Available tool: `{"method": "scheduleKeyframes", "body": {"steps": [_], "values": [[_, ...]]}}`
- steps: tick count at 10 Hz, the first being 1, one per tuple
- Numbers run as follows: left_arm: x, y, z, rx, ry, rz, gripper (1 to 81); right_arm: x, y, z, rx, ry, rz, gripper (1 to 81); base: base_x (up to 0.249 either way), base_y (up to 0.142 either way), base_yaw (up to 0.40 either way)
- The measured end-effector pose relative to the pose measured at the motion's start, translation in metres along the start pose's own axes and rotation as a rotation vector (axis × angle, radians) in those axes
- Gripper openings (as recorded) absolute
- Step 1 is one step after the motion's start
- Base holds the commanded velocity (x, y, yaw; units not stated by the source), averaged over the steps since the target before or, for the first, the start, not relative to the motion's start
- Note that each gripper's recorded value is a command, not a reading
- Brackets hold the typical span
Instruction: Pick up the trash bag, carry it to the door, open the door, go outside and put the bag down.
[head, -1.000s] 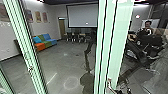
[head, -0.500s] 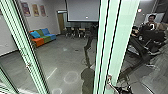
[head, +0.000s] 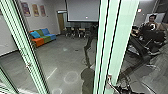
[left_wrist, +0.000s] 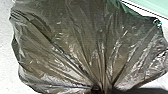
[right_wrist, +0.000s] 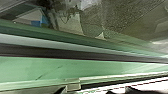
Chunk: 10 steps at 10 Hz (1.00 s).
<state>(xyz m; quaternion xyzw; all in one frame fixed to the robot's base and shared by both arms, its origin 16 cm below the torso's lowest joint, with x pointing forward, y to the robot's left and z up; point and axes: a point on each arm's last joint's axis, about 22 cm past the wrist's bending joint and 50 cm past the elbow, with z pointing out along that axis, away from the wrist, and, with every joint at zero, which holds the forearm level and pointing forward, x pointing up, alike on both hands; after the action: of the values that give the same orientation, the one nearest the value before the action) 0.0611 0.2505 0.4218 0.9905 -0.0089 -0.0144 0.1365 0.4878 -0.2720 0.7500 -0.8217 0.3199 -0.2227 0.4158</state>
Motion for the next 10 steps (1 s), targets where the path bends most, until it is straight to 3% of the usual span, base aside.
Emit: {"method": "scheduleKeyframes", "body": {"steps": [5,7,10], "values": [[-0.003,-0.001,0.001,0.001,-0.005,-0.002,1.0,0.010,0.001,0.002,-0.033,-0.004,-0.017,81.1,0.000,0.000,0.000],[-0.018,-0.001,0.004,0.000,-0.037,-0.011,1.0,0.015,0.003,0.007,-0.032,-0.006,-0.026,81.1,0.000,0.000,0.000],[-0.040,-0.002,0.009,0.000,-0.089,-0.026,1.0,0.028,0.000,0.019,0.009,0.015,-0.022,81.1,0.000,0.000,0.000]]}}
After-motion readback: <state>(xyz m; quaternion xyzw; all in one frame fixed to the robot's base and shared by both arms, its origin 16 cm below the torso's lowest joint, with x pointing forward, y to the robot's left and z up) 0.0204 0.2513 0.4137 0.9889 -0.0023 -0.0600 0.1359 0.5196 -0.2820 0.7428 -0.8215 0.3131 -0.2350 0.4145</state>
